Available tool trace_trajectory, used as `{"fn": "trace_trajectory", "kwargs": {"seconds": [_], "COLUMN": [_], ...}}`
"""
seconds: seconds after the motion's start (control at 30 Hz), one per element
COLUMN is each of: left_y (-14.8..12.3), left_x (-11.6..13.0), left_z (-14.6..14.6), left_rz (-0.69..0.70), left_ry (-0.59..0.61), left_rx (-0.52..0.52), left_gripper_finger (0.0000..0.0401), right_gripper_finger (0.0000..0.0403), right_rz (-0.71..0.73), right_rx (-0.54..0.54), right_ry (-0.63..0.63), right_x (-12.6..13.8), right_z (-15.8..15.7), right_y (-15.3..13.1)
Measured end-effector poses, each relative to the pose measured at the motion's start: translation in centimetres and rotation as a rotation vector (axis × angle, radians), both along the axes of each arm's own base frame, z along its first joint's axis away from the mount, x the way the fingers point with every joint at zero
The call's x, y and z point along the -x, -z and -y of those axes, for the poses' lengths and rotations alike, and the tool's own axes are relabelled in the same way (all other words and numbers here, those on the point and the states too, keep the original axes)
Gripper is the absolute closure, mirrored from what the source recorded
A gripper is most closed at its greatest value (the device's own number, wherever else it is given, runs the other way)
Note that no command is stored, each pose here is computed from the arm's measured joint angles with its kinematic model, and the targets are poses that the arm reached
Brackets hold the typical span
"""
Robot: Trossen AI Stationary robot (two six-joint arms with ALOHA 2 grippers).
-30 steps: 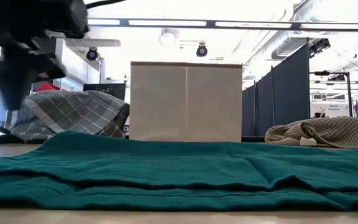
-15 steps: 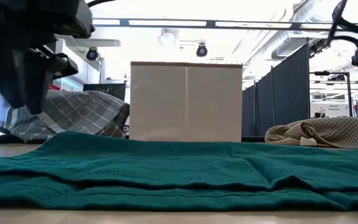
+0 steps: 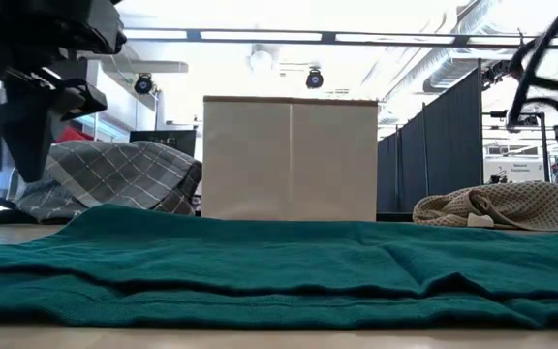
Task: Fold towel
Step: Fold the green towel
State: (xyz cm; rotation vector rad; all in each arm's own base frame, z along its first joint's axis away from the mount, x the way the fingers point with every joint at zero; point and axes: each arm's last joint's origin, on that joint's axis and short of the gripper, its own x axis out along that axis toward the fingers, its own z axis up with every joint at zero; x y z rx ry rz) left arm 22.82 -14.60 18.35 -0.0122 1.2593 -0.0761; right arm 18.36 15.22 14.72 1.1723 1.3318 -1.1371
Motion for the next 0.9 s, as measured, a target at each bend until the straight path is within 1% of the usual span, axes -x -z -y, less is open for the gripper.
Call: {"fn": "trace_trajectory", "kwargs": {"seconds": [0.07, 0.13, 0.23, 0.33, 0.47, 0.53, 0.63, 0.7, 0.77, 0.83, 0.9], "left_y": [0.0, 0.0, 0.0, 0.0, 0.0, 0.0, 0.0, 0.0, 0.3, 1.1, 2.5], "left_x": [0.1, 0.2, 0.3, 0.2, 0.2, 0.2, 0.3, 0.2, 0.2, 0.3, 0.7], "left_z": [0.2, 0.3, 0.3, 0.3, 0.3, 0.3, 0.3, 0.3, 0.3, 0.2, -0.1], "left_rz": [-0.004, -0.006, -0.004, -0.002, -0.002, -0.003, -0.003, -0.003, 0.013, 0.041, 0.065], "left_ry": [0.002, -0.004, -0.008, -0.006, 0.006, 0.006, 0.005, -0.002, -0.008, -0.017, -0.026], "left_rx": [0.003, 0.005, 0.005, 0.001, -0.004, -0.004, -0.003, -0.001, -0.005, 0.004, 0.025], "left_gripper_finger": [0.0256, 0.0256, 0.0256, 0.0256, 0.0256, 0.0256, 0.0256, 0.0256, 0.0256, 0.0256, 0.0256], "right_gripper_finger": [0.0313, 0.0313, 0.0305, 0.0287, 0.0264, 0.0258, 0.0258, 0.0267, 0.0286, 0.0319, 0.0366], "right_rz": [0.007, 0.046, 0.086, 0.069, 0.079, 0.09, 0.071, 0.052, 0.037, 0.03, 0.027], "right_rx": [0.02, 0.062, 0.07, 0.09, 0.083, 0.073, 0.08, 0.089, 0.084, 0.077, 0.074], "right_ry": [0.011, 0.006, 0.008, 0.006, 0.006, 0.012, 0.015, 0.01, -0.003, -0.029, -0.046], "right_x": [-0.2, -0.4, -0.9, -1.0, -0.8, -0.7, -0.3, 0.0, 0.2, 0.2, 0.2], "right_z": [-0.3, -0.5, -0.6, -0.2, 0.1, 0.2, 0.2, 0.2, 0.2, 0.2, 0.1], "right_y": [-1.0, -1.5, -1.8, -1.0, 0.6, 1.2, 1.5, 1.5, 1.6, 1.6, 1.6]}}
